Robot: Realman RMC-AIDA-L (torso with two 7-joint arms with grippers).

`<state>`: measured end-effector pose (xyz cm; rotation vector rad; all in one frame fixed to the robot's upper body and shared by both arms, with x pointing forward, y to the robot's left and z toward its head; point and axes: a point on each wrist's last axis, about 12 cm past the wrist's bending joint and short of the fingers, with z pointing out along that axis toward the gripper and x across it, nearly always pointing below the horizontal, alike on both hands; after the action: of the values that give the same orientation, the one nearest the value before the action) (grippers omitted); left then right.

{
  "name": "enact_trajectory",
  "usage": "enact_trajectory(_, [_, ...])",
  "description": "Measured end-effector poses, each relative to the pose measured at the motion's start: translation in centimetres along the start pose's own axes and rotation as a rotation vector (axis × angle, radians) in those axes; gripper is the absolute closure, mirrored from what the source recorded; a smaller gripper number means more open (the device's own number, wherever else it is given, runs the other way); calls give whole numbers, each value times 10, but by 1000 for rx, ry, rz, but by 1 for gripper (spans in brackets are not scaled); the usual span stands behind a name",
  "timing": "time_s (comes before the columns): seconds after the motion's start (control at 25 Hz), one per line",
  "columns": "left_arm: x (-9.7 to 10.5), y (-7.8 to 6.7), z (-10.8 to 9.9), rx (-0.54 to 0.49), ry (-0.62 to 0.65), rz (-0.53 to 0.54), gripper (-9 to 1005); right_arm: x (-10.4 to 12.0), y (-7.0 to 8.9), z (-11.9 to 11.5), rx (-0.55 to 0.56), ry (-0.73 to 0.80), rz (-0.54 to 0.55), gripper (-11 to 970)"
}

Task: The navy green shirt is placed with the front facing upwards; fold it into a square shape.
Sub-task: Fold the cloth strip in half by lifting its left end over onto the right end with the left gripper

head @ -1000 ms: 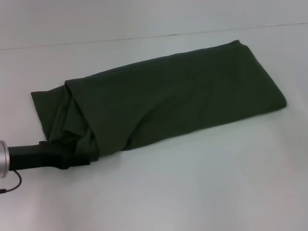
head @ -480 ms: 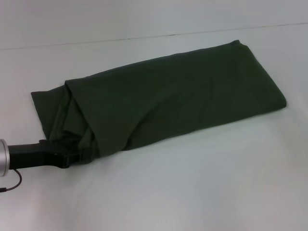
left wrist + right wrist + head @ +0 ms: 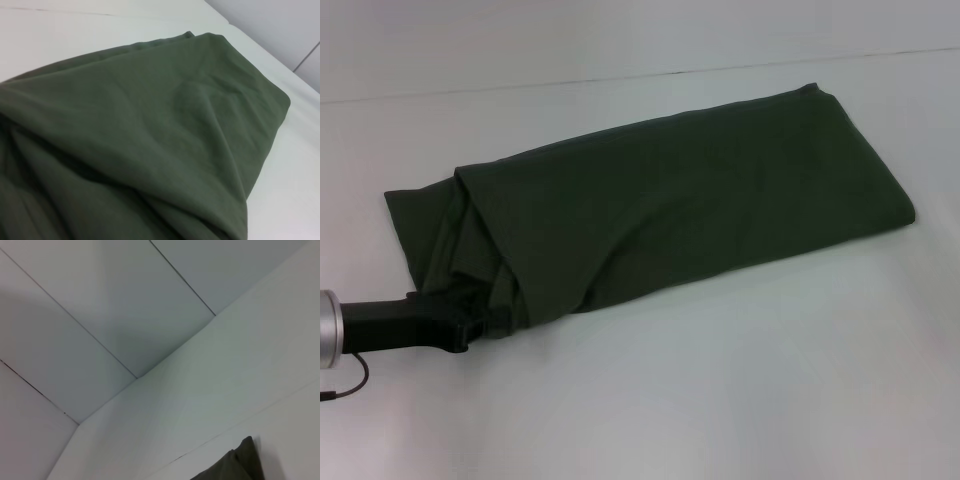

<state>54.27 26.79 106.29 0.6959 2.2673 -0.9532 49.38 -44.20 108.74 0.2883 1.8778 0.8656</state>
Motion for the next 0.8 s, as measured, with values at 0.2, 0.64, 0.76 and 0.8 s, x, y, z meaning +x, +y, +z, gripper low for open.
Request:
enact_trajectory(0.2, [2, 2, -3, -11, -7, -6, 995, 3, 0, 1, 2, -1, -8, 109])
enact_trajectory(0.64, [1, 1, -6, -5, -7, 0, 987, 13, 6, 27, 17, 128, -27, 109])
enact_trajectory(0.76, [1, 1, -6, -1, -8, 1, 985, 10, 0, 30, 87, 154, 24, 109])
enact_trajectory(0.8, [1, 1, -6, -1, -8, 1, 985, 9, -2, 31, 108, 156, 41, 109])
